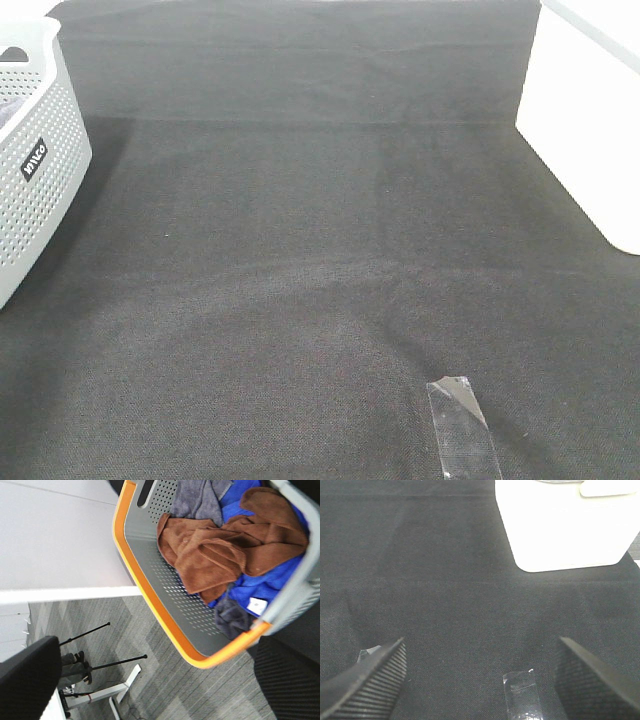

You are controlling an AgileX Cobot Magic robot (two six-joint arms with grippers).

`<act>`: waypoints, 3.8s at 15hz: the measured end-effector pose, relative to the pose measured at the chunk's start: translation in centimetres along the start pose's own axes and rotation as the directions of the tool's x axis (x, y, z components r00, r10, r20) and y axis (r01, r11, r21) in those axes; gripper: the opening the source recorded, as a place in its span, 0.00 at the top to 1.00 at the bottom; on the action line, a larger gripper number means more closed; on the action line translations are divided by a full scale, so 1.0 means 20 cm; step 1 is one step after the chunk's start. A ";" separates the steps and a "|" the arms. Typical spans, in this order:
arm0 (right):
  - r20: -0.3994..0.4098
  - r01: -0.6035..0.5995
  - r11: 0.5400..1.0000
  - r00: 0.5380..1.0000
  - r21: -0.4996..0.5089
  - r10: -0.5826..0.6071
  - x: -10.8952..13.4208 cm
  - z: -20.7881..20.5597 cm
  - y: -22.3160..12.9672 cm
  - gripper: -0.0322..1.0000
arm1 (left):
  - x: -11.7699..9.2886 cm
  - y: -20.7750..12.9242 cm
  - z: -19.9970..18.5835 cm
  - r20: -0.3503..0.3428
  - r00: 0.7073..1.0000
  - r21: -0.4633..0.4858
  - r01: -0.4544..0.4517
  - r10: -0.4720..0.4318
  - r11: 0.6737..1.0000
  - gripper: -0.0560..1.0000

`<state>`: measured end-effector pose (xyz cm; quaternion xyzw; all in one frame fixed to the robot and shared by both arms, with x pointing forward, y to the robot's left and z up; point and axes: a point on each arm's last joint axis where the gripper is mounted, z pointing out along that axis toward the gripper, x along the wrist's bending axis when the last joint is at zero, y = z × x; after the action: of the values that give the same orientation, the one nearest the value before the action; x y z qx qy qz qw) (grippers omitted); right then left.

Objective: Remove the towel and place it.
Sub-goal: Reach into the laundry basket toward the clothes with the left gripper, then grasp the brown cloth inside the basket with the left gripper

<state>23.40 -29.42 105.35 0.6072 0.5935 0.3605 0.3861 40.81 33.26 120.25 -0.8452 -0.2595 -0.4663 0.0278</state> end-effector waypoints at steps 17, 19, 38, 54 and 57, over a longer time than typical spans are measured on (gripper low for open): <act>0.000 0.000 1.000 1.000 0.000 0.000 0.00 0.00 0.00 0.23 | -0.07 0.23 1.27 0.335 0.584 0.063 -0.797 0.739 0.601 0.02; 0.000 0.000 1.000 1.000 0.000 0.000 0.00 0.00 0.00 0.23 | -0.15 0.20 1.29 0.369 0.525 0.037 -0.833 0.767 0.553 0.02; 0.000 0.000 1.000 1.000 0.000 0.000 0.00 0.00 0.00 0.23 | -0.43 0.14 1.49 0.405 0.294 -0.109 -0.925 0.866 0.365 0.19; 0.000 0.000 1.000 1.000 0.000 0.000 0.00 0.00 0.00 0.23 | -0.31 0.18 1.38 0.288 0.783 0.095 -0.597 0.552 0.797 0.95; 0.000 0.000 1.000 1.000 0.000 0.000 0.00 0.00 0.00 0.23 | -0.20 0.19 1.24 0.198 0.878 0.137 -0.465 0.436 0.875 0.95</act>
<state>23.40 -29.42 105.35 0.6072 0.5935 0.3605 0.3861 59.96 35.42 103.80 -0.9112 -0.0975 -0.3517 0.1911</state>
